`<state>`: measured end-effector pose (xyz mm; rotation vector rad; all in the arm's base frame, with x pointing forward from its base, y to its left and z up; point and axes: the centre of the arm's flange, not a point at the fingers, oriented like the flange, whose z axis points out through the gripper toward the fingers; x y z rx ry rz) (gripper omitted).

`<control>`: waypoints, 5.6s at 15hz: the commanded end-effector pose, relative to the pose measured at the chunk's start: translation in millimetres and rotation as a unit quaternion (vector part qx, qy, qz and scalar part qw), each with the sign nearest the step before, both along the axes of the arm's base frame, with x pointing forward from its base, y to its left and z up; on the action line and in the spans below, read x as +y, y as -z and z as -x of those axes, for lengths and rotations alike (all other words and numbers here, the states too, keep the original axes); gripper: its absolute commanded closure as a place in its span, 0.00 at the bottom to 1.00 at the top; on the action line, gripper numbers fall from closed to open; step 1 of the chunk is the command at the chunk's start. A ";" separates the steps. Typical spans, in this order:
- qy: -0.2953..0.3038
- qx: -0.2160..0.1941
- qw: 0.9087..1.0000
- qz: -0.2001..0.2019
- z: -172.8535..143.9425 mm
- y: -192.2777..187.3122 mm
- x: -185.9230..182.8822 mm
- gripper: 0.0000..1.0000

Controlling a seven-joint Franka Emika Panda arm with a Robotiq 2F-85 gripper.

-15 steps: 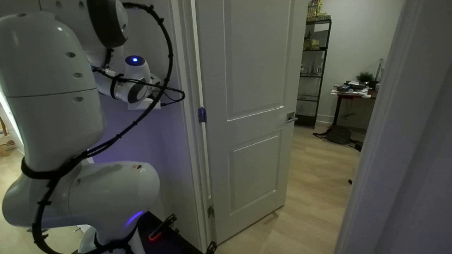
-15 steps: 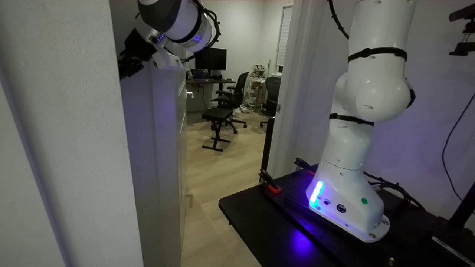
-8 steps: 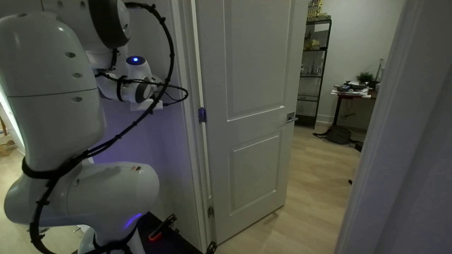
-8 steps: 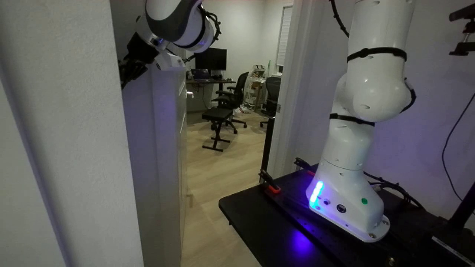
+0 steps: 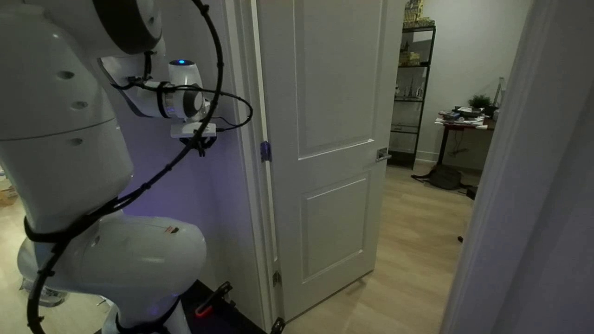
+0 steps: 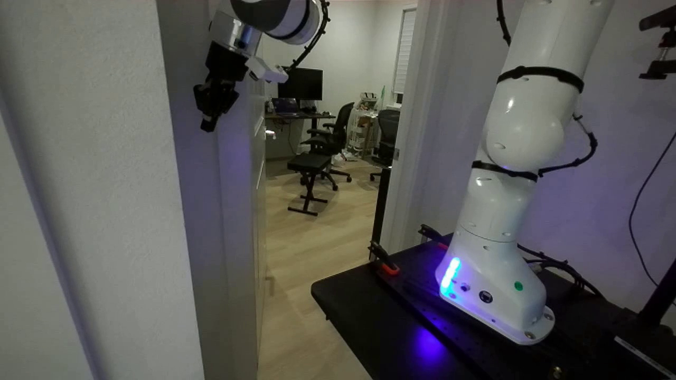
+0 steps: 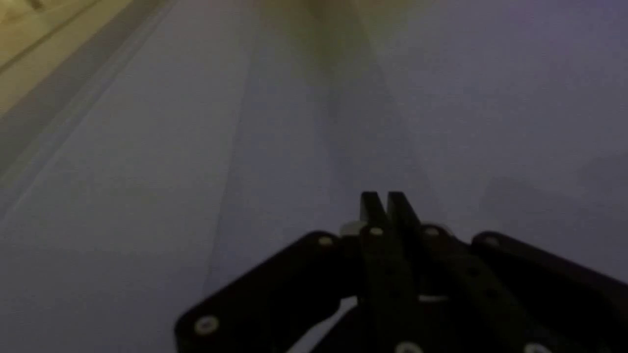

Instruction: Turn the light switch on and off four times

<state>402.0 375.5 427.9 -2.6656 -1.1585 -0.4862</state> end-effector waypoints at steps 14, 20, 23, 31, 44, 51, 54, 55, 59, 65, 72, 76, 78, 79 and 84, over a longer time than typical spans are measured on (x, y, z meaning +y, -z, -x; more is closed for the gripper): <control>0.035 0.068 0.996 0.041 83.1 -92.6 -111.9 0.00; 0.049 0.062 0.996 0.034 90.1 -95.3 -127.5 0.00; 0.052 0.050 0.997 0.025 92.5 -96.7 -126.8 0.25; 0.057 0.004 0.998 -0.028 88.5 -106.9 -110.5 0.80; 0.030 -0.074 0.992 -0.099 82.1 -88.0 -50.6 1.00; 0.022 -0.088 0.989 -0.115 72.0 -68.7 -24.9 1.00; 0.026 -0.093 0.987 -0.128 63.5 -62.9 -18.9 1.00; 0.026 -0.096 0.987 -0.129 61.2 -60.3 -16.0 1.00; 0.028 -0.103 0.985 -0.137 48.1 -50.0 -5.1 1.00; 0.029 -0.112 0.982 -0.149 27.6 -34.8 10.3 1.00; 0.032 -0.122 0.978 -0.165 6.7 -26.0 21.9 1.00; 0.044 -0.127 0.974 -0.181 -1.1 -22.5 25.2 1.00; 0.051 -0.125 0.972 -0.190 -3.4 -20.7 24.6 1.00; 0.055 -0.124 0.971 -0.196 -5.6 -20.3 24.0 1.00; 0.076 -0.109 0.965 -0.227 -11.6 -21.0 22.7 1.00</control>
